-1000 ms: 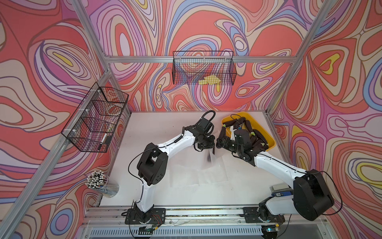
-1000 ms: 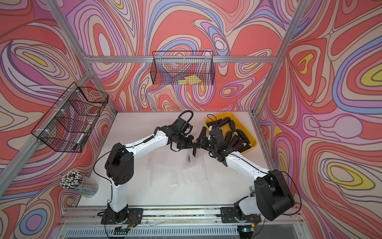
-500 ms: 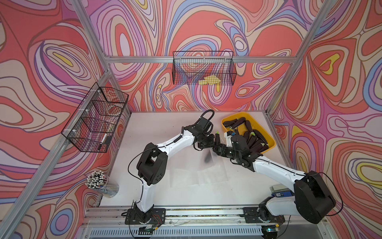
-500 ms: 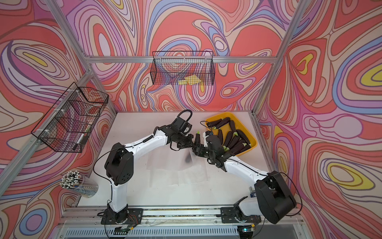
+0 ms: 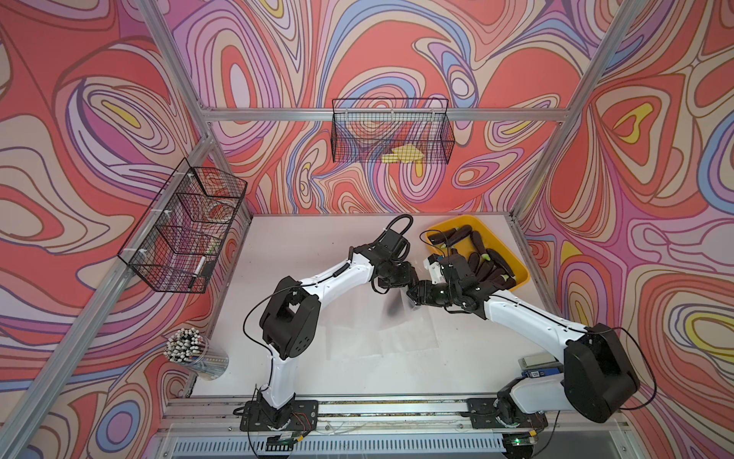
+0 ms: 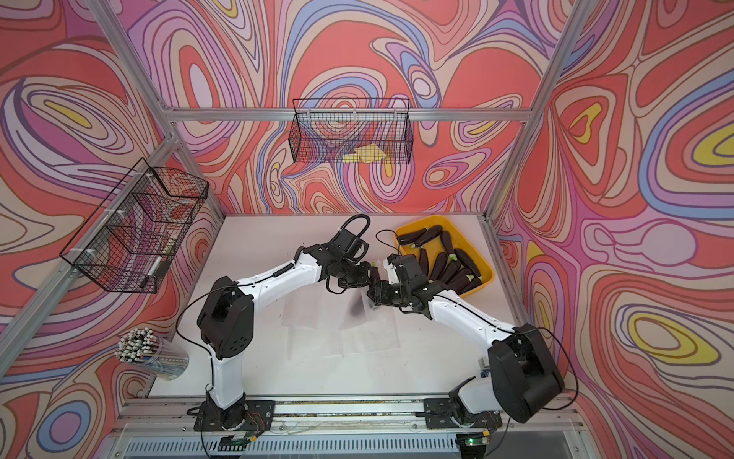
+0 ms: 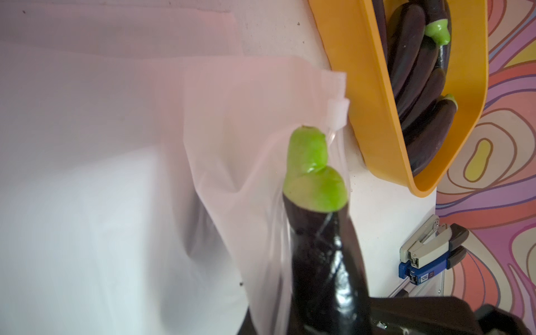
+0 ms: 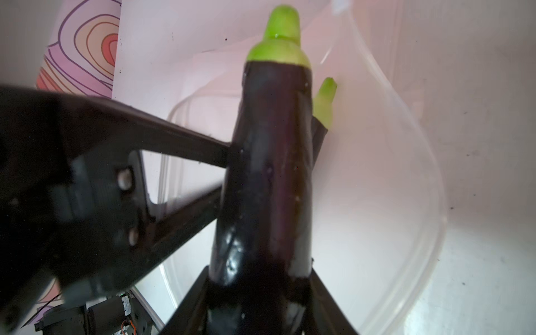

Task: Place the eggplant in a zip-top bag and seal the zipper
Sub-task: Place the eggplant in the zipper food storage bag.

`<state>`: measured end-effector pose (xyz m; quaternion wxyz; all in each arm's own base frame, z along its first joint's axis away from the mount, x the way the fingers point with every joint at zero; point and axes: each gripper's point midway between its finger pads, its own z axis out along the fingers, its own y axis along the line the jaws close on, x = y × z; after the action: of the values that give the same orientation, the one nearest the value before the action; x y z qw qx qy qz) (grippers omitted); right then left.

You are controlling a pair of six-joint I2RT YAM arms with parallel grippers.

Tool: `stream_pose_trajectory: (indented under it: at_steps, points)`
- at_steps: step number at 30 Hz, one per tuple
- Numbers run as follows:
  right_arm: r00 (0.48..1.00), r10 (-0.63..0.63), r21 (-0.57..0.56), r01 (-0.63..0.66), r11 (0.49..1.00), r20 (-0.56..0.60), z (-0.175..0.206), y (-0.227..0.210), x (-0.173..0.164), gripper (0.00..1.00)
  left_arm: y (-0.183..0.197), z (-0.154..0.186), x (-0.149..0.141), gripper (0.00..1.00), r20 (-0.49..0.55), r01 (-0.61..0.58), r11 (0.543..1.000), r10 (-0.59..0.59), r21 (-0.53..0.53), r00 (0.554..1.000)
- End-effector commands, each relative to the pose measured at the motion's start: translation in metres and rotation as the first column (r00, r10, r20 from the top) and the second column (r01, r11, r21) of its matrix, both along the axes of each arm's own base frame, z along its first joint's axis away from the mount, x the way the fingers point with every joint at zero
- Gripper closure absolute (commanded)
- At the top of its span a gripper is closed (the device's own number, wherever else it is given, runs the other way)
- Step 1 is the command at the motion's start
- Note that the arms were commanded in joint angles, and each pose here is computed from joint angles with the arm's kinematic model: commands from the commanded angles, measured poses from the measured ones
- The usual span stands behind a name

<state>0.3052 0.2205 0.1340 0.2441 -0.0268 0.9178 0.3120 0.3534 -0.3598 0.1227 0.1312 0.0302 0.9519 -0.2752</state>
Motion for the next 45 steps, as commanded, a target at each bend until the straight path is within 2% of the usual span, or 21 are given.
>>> stream_pose_trajectory:
  at_steps: [1, 4, 11, 18, 23, 29, 38, 45]
  points:
    - [0.992, -0.019, -0.022, 0.022, 1.0, 0.123, 0.022, -0.014, 0.002, 0.58, -0.006, 0.005, 0.004, 1.0, 0.006, -0.011, 0.999, 0.011, -0.036, 1.0]
    - [0.99, -0.012, -0.028, 0.016, 0.999, 0.143, 0.012, -0.015, 0.002, 0.58, -0.01, 0.009, 0.005, 1.0, 0.006, -0.008, 0.998, 0.008, -0.06, 1.0]
    - [0.995, -0.012, -0.018, 0.014, 1.0, 0.095, -0.011, -0.013, -0.003, 0.59, -0.011, 0.014, 0.006, 1.0, 0.002, -0.024, 0.997, 0.024, -0.076, 1.0]
    - [0.994, 0.03, -0.039, -0.026, 0.999, 0.108, -0.015, -0.017, -0.016, 0.59, -0.012, 0.012, 0.009, 1.0, -0.003, -0.02, 0.997, 0.02, -0.07, 1.0]
    - [0.979, 0.046, 0.008, -0.049, 0.999, 0.199, 0.002, -0.016, -0.02, 0.59, -0.014, 0.008, 0.008, 1.0, -0.016, -0.011, 0.998, 0.01, -0.068, 1.0]
    - [0.975, 0.081, -0.014, -0.079, 0.997, 0.207, -0.002, -0.016, -0.025, 0.59, -0.014, 0.009, 0.008, 1.0, -0.016, -0.013, 0.997, 0.011, -0.073, 1.0]
    - [0.97, 0.177, -0.032, -0.174, 0.984, 0.166, -0.01, -0.009, -0.034, 0.63, -0.011, 0.008, 0.013, 1.0, -0.013, -0.027, 0.997, 0.026, -0.07, 1.0]
    - [0.977, 0.169, -0.046, -0.164, 0.985, 0.134, -0.016, -0.011, -0.036, 0.64, -0.004, 0.014, 0.018, 1.0, 0.018, -0.029, 0.998, 0.03, -0.048, 0.999]
